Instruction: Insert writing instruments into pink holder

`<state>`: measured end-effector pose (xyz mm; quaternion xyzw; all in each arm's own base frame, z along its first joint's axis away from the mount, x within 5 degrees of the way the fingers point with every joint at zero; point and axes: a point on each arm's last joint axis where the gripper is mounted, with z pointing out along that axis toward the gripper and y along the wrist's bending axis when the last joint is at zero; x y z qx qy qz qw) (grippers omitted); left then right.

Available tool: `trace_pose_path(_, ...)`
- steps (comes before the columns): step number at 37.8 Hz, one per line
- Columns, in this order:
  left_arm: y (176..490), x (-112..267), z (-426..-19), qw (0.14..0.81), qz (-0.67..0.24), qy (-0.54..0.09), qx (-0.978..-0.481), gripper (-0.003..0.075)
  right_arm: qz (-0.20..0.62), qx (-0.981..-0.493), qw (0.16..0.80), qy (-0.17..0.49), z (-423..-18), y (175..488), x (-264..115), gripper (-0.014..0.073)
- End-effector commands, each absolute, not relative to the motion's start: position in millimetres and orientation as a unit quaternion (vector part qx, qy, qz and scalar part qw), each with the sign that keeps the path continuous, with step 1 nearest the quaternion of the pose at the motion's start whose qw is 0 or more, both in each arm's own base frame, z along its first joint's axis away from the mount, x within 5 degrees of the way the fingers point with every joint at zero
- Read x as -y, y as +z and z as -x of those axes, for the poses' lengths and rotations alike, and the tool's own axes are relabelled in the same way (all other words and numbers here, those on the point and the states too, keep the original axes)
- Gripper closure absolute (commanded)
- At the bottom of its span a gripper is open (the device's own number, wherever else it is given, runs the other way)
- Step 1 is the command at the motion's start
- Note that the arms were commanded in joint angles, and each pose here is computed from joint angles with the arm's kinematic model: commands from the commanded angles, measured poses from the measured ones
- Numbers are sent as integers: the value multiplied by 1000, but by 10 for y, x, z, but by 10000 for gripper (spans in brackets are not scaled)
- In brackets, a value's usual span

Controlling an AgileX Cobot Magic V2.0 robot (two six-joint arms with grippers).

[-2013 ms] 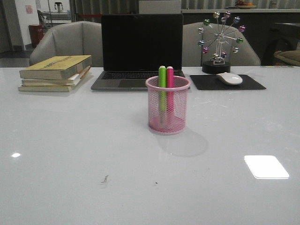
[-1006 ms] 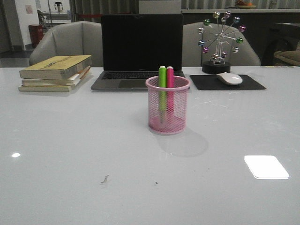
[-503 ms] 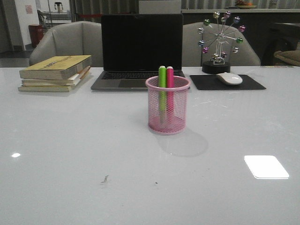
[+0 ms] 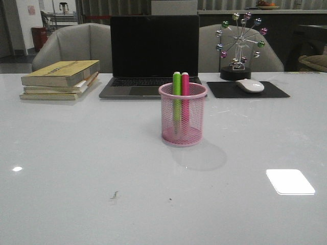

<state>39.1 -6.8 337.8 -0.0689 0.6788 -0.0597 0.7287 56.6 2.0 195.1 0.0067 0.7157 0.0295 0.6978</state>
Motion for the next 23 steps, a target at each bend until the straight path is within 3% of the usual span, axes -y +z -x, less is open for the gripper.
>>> trace_pose_path(1,3486,25,-270,782,93,-49,-614,621,-7,-683,730,27,-554,2027,-15,574)
trace_pose_path(8,3373,20,-129,811,89,-45,-577,621,-7,-683,730,27,-554,2027,-15,574)
trace_pose_path(23,3078,15,-219,824,5,-57,-564,621,-7,-683,730,27,-554,2028,-15,574)
